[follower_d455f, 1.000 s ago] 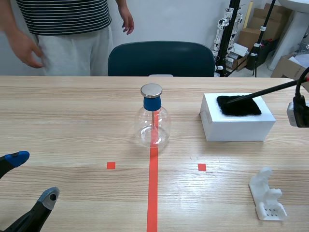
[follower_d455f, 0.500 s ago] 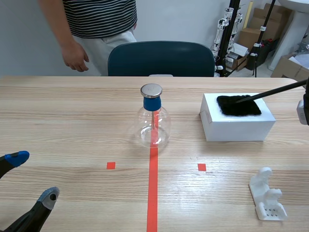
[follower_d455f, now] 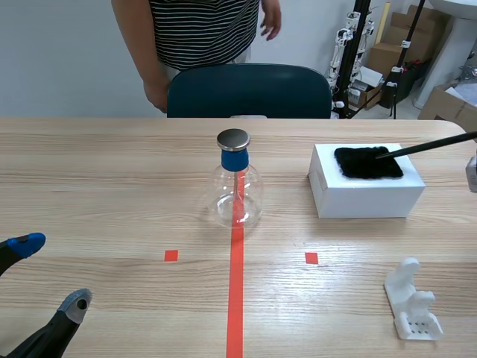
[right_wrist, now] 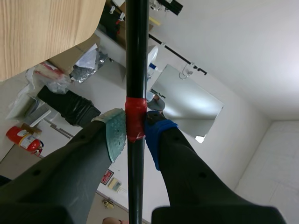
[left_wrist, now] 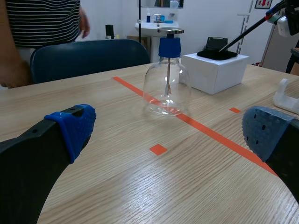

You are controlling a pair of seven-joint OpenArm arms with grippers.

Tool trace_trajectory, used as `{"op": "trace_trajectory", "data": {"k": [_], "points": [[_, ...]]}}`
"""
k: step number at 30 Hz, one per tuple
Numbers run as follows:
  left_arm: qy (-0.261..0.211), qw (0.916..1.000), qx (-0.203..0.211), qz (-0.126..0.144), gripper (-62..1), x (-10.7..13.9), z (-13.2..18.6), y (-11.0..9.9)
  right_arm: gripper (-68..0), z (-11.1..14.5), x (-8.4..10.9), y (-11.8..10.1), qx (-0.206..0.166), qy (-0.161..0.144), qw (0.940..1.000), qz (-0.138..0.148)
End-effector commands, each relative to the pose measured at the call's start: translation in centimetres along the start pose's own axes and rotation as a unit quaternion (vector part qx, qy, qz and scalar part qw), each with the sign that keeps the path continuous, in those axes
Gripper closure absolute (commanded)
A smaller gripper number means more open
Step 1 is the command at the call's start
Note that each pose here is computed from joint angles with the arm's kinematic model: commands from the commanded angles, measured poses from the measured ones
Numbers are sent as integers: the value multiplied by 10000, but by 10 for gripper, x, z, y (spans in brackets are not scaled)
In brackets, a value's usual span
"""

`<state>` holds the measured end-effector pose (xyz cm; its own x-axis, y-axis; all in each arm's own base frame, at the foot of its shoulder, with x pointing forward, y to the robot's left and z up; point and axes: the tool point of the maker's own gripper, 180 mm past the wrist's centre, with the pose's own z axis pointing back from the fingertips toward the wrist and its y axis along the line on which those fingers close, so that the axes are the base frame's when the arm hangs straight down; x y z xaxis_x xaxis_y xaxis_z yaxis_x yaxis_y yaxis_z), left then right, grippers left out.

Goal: Do the electroscope experiment. rub the rod on the fur

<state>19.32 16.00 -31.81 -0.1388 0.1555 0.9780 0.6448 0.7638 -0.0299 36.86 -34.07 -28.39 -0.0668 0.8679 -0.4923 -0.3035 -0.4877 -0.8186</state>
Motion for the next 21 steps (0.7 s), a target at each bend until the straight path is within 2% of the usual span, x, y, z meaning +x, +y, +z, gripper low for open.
{"op": "trace_trajectory", "data": {"k": [1, 5, 10, 21], "points": [[-181, 9998, -28, -81, -623, 10, -4, 3, -55, -3, -11, -22, -291, 31, 9995, 68], [-183, 9998, -28, -81, -623, 10, -4, 3, -55, -4, 3, -33, -458, -216, 9987, 18], [-183, 9998, -28, -81, -623, 10, -4, 3, -55, -4, 13, -43, -603, -307, 9977, -50], [-181, 9998, -28, -81, -623, 10, -4, 3, -55, -2, -16, -22, -277, 179, 9995, 8]]}}
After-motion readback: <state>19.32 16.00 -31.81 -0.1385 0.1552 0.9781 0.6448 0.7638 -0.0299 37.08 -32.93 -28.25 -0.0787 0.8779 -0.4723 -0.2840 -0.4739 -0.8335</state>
